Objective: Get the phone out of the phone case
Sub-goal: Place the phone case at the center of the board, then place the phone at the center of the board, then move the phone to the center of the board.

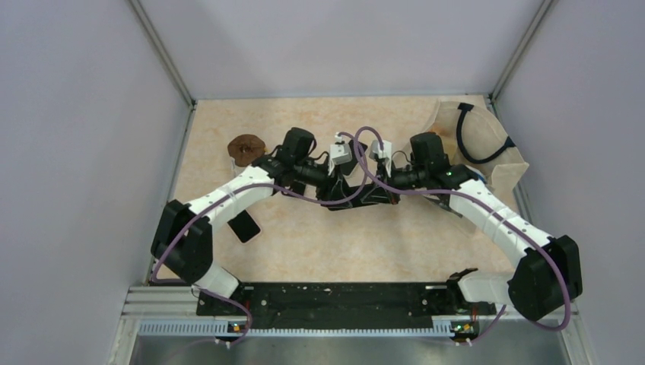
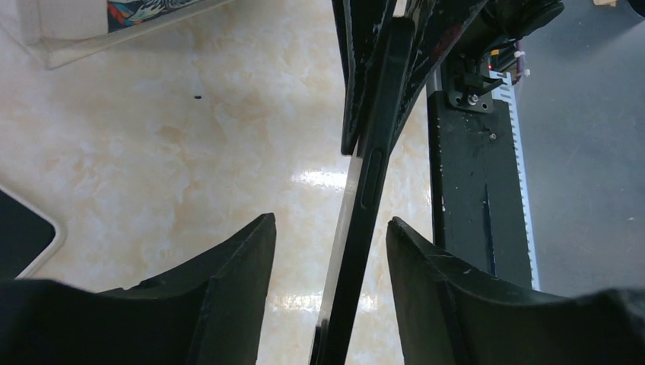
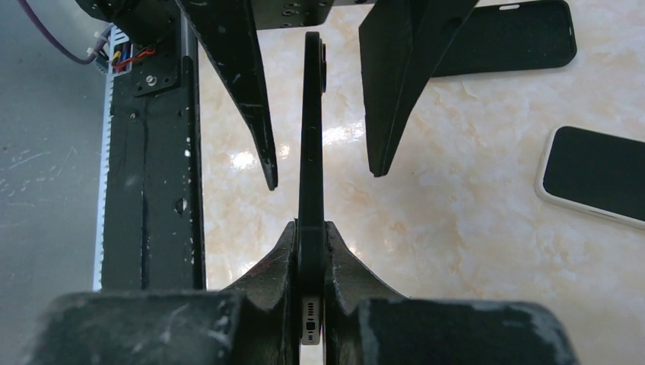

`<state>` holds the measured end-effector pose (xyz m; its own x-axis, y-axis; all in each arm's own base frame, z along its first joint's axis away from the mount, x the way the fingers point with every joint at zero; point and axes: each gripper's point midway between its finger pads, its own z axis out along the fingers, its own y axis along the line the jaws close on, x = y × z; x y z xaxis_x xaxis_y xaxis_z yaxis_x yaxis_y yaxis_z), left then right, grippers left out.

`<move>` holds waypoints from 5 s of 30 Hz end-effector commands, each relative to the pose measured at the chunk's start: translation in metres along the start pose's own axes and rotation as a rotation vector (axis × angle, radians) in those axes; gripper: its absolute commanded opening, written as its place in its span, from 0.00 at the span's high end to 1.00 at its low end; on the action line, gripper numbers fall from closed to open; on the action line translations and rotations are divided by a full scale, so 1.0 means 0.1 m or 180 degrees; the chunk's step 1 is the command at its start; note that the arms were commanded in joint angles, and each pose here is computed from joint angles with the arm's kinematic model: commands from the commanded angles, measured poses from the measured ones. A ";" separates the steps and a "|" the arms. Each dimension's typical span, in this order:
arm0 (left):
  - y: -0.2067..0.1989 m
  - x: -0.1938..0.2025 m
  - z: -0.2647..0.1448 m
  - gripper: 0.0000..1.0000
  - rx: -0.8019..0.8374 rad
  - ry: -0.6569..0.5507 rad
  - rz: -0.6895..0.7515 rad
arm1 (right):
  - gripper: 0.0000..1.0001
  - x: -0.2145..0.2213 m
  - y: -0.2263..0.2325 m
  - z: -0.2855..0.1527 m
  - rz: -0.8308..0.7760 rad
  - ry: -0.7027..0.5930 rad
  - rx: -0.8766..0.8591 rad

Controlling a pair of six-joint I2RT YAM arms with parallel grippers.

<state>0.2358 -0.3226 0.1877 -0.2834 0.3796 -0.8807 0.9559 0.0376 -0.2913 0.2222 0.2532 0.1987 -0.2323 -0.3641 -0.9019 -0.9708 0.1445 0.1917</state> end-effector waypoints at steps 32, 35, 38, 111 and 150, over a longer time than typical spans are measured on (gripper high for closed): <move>0.52 0.83 -0.65 1.00 -0.1405 -0.0495 -0.1772 | 0.26 -0.23 -0.29 -0.22 -0.0271 -0.0147 0.0727; 0.64 1.03 -0.76 1.00 -0.1689 -0.0531 -0.2190 | 0.26 -0.18 -0.31 -0.22 -0.0232 -0.0144 0.0747; 0.75 1.24 -0.90 1.00 -0.1982 -0.0631 -0.2536 | 0.25 -0.15 -0.33 -0.23 -0.0225 -0.0159 0.0784; 0.62 0.49 -2.23 0.01 -0.3281 -0.0716 -0.0828 | 0.01 -0.25 -2.55 0.67 0.0247 0.0822 0.2422; 0.59 0.53 -2.22 0.01 -0.3300 -0.0798 -0.0746 | 0.25 1.13 -2.27 0.85 0.1158 0.1621 0.2108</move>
<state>0.2899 -0.0977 0.1929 -0.4276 0.0706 -0.9012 0.4432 0.8853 -0.1409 0.4935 0.2667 0.0321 -0.6197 -0.4223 -0.6616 -0.5742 0.8186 0.0153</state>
